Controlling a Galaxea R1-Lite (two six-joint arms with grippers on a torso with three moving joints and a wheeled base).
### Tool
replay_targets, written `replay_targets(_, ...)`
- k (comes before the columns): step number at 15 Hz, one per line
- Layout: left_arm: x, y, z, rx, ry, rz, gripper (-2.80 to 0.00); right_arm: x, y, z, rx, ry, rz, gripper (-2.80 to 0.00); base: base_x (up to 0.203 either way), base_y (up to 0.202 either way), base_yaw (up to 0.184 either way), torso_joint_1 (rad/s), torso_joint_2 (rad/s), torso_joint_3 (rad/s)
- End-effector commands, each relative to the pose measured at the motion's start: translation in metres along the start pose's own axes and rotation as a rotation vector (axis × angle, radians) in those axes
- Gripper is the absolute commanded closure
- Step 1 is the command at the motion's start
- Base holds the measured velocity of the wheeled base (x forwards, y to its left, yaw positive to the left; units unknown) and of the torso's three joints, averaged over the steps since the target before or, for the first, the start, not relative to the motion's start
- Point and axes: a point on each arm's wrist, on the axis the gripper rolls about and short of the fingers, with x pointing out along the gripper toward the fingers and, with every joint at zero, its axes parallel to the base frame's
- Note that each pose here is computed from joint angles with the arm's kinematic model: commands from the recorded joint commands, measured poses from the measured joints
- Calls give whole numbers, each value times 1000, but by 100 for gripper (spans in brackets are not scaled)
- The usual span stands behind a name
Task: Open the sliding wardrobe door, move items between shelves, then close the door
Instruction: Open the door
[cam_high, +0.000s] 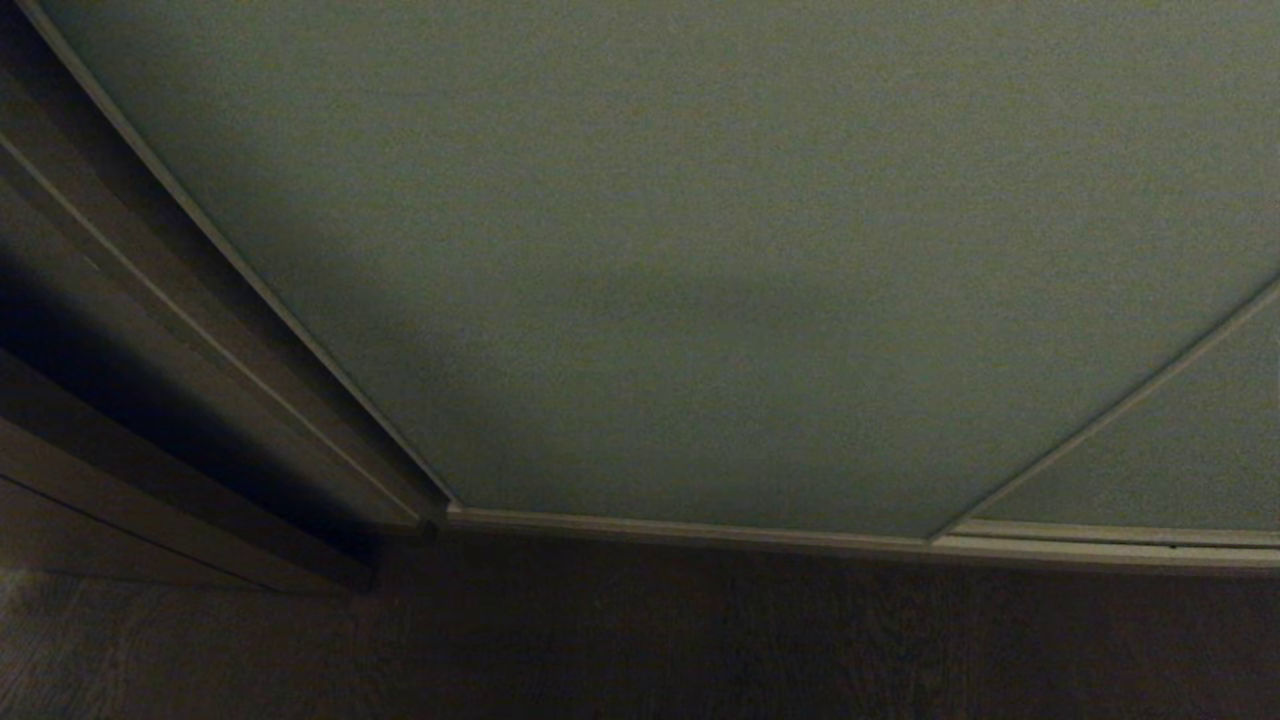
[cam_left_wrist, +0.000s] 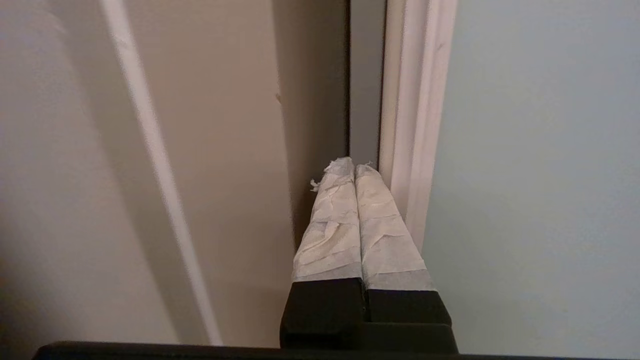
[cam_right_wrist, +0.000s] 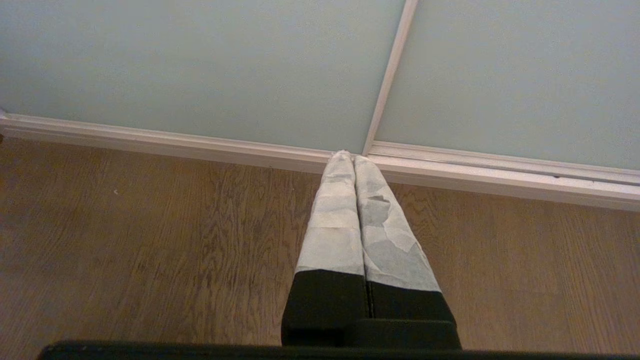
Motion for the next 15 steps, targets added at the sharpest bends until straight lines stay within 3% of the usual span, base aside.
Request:
replay_targets(1,2,-3,-2,-10,13,-18,0,0,0,0,1,2,0,0,0,0,0,0,0,0)
replay_targets(8,3,-16,-6,-53,146,-67,0,0,0,0,1,2,0,0,0,0,0,0,0,0)
replay_targets(15,1,-42,1,-114,214,-178,0,0,0,0,1,2,0,0,0,0,0,0,0,0)
